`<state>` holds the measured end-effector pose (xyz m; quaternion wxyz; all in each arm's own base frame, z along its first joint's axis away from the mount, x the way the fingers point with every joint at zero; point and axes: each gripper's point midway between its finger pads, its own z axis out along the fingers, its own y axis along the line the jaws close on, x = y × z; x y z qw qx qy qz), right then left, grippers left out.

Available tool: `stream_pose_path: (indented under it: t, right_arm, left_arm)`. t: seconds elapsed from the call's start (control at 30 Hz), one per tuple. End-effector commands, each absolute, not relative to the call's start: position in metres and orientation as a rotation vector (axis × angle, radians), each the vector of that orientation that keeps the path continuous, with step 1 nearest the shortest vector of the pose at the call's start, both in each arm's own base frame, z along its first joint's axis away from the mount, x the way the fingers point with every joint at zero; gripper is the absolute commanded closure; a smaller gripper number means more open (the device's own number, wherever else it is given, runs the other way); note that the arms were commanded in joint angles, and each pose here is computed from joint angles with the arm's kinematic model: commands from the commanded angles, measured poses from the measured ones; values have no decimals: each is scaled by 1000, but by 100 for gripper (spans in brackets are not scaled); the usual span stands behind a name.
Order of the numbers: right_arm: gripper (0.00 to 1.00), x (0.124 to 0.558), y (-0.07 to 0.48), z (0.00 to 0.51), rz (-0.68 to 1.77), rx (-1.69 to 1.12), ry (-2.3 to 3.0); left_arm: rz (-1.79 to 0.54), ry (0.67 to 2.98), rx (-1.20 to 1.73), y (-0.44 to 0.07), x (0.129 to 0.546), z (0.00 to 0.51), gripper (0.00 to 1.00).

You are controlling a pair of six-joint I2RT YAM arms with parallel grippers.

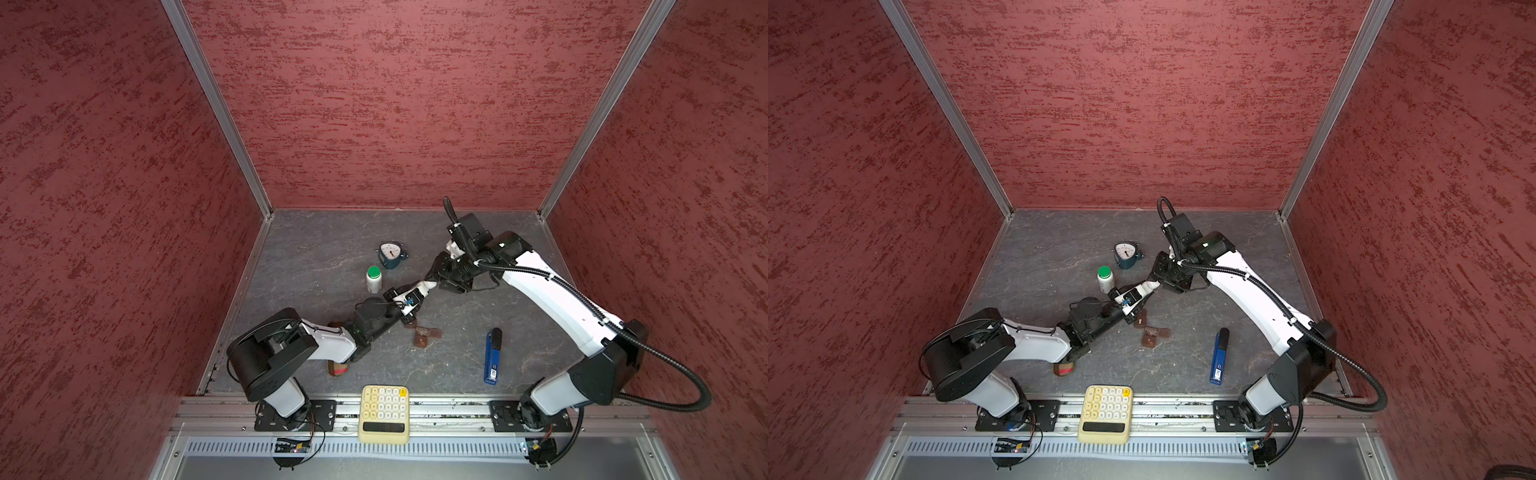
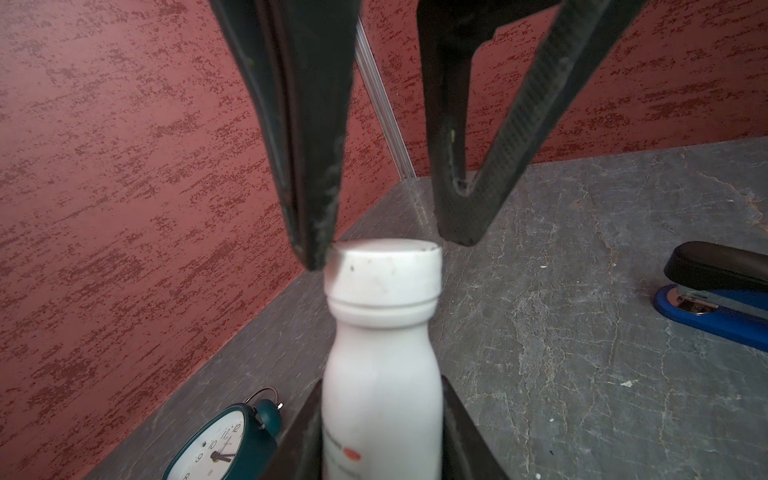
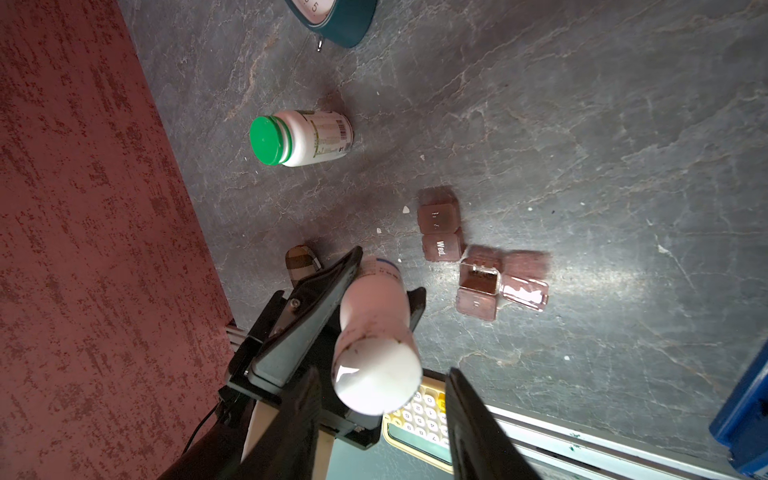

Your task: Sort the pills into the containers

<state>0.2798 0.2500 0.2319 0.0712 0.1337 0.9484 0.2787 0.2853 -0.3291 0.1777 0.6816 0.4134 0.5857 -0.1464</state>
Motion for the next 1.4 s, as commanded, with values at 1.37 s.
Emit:
stream_pose_path:
  t: [1.37]
  right_arm:
    - [81, 220, 262, 251, 799, -840, 2478]
  left_arm:
    - [-792, 1351, 1049, -322, 226, 194, 100]
